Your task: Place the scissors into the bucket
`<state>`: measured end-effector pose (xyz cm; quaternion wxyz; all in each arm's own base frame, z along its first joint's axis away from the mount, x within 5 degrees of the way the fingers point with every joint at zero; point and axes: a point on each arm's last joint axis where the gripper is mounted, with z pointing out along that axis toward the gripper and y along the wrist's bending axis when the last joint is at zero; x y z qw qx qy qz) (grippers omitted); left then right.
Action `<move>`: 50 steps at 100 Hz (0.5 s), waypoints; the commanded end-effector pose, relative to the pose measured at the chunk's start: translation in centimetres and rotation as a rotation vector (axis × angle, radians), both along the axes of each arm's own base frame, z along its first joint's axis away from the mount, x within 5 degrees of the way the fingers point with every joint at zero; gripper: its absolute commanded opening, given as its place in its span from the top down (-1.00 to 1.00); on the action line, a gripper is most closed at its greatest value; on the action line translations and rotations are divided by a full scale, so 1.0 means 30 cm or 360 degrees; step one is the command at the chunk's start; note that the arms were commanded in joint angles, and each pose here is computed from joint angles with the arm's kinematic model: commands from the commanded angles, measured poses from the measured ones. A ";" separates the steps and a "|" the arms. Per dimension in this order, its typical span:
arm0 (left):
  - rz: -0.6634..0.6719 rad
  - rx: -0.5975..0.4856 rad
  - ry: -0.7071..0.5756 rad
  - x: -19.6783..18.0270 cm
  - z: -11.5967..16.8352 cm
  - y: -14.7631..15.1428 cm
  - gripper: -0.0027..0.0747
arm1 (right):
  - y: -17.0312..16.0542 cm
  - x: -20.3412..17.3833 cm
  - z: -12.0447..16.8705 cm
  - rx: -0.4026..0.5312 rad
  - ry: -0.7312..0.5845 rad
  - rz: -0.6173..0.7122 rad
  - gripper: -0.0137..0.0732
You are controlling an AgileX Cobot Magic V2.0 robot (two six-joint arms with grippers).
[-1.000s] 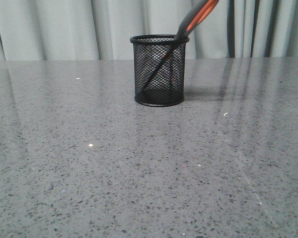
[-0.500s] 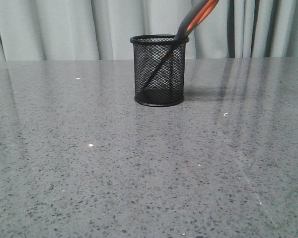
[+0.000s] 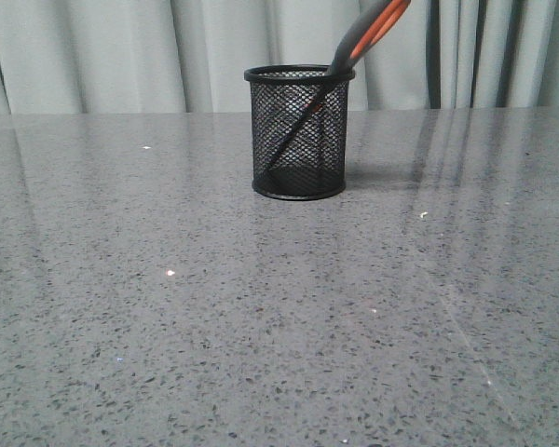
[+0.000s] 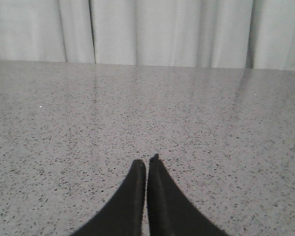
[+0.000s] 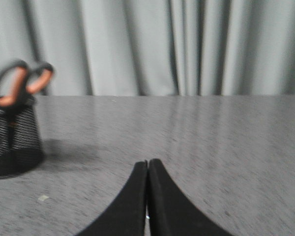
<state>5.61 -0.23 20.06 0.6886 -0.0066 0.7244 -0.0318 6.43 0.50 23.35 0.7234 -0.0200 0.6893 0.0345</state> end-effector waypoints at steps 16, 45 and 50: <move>0.0008 -0.0015 -0.0105 -0.001 -0.017 0.001 0.98 | -0.016 -0.033 -0.082 -0.0026 -0.0090 -0.0121 0.79; 0.0008 -0.0015 -0.0105 -0.001 -0.017 0.001 0.98 | -0.016 -0.032 -0.134 -0.0075 0.0179 -0.0117 0.79; 0.0008 -0.0015 -0.0105 -0.001 -0.017 0.001 0.98 | -0.016 -0.032 -0.132 -0.0075 0.0168 -0.0117 0.79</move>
